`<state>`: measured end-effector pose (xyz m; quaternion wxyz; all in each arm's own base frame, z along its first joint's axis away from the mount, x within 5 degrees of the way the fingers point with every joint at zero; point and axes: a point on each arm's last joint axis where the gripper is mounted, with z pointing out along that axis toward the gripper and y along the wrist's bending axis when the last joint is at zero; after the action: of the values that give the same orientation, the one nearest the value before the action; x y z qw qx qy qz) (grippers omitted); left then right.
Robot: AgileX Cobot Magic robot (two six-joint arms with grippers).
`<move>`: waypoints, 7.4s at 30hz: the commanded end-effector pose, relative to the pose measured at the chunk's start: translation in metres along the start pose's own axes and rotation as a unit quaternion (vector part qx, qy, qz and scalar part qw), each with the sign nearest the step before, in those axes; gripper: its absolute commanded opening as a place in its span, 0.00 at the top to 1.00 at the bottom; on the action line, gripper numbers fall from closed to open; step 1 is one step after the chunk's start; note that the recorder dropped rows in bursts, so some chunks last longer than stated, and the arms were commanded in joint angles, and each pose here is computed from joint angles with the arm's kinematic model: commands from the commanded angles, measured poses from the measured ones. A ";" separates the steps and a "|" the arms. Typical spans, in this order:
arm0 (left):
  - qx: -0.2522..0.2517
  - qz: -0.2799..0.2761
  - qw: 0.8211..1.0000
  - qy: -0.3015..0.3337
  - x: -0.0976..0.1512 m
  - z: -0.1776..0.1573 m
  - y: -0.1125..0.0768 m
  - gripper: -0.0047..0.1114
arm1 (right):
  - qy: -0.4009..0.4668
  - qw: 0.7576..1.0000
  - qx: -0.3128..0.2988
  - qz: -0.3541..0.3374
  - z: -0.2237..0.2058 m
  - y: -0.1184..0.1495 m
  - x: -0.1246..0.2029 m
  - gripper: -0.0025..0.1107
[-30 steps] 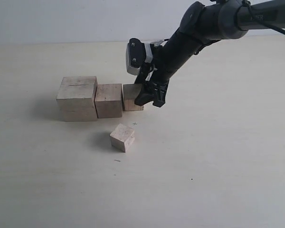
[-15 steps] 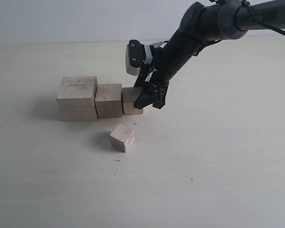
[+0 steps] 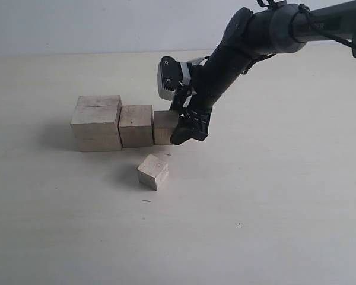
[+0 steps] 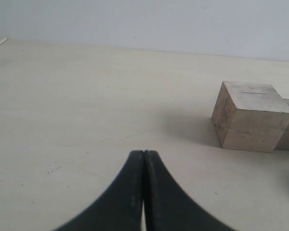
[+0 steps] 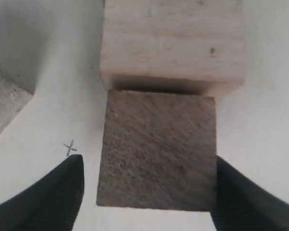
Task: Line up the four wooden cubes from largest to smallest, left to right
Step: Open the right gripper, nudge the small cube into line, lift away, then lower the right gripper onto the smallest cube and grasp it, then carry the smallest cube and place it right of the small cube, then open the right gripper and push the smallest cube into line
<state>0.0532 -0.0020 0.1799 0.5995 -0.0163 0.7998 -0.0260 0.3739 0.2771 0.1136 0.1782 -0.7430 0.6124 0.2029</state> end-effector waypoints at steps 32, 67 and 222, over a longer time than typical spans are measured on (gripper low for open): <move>0.003 0.000 1.000 -0.009 -0.001 0.000 0.000 0.96 | 0.087 0.976 0.103 0.170 -0.026 -0.011 0.006 0.36; 0.003 0.000 1.000 -0.009 -0.001 0.000 0.000 0.96 | 0.077 0.899 0.124 0.414 -0.108 0.016 -0.029 0.58; 0.003 0.000 1.000 -0.009 -0.001 0.000 0.000 0.96 | 0.070 0.948 0.161 0.266 -0.023 -0.009 0.033 0.36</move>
<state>0.0532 -0.0020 0.1799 0.5995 -0.0163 0.7998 -0.0260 0.3897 0.2370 0.1141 0.1806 -0.5263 0.8270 0.0798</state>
